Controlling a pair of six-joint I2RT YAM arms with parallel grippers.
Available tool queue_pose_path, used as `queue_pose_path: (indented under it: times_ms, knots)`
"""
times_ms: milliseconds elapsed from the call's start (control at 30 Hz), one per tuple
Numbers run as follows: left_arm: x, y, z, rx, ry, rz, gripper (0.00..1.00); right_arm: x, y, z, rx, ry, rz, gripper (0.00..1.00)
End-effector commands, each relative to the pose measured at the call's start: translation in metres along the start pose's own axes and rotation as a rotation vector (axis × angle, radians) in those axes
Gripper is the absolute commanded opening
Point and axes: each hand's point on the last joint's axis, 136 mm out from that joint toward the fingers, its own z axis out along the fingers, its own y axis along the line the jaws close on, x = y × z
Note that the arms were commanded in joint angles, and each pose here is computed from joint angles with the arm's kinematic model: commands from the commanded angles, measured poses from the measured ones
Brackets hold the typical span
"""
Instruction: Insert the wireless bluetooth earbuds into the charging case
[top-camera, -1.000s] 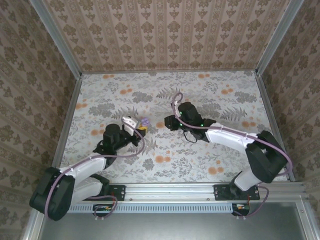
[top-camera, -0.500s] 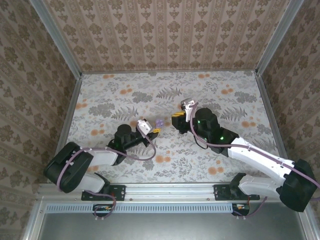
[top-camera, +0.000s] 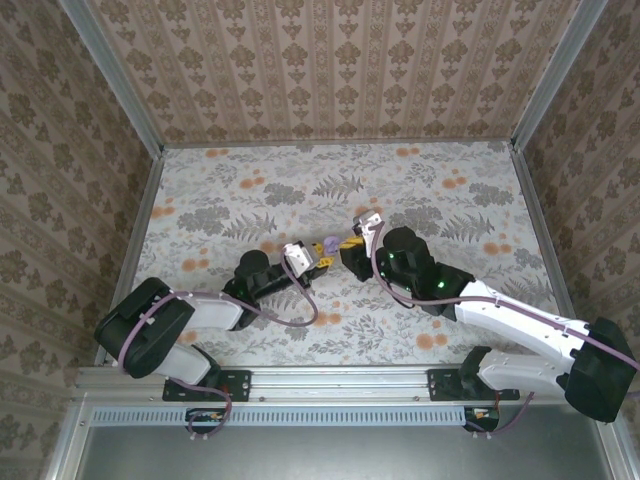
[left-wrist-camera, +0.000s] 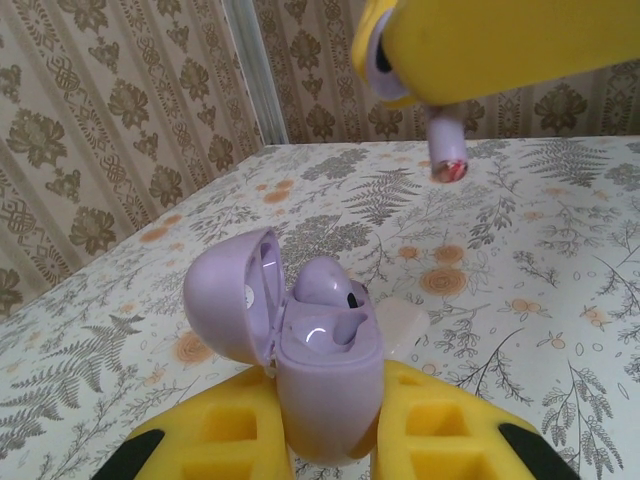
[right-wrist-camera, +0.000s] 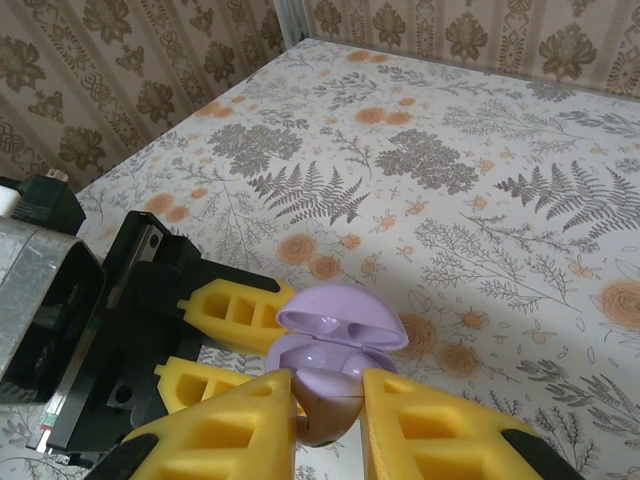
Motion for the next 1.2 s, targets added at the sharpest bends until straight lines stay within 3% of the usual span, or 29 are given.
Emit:
queue_pose_path:
  times_ms: [0, 533, 1167]
  knots:
    - [-0.024, -0.002, 0.004, 0.012, -0.074, 0.07, 0.02, -0.002, 0.001, 0.001, 0.015, -0.015, -0.028, 0.22]
    - [-0.036, -0.003, 0.001, 0.008, -0.083, 0.095, 0.02, 0.003, 0.004, 0.013, 0.021, 0.016, -0.052, 0.22]
    - [-0.031, -0.004, 0.001, 0.005, -0.063, 0.084, 0.02, -0.018, 0.007, 0.012, 0.031, -0.049, -0.067, 0.22]
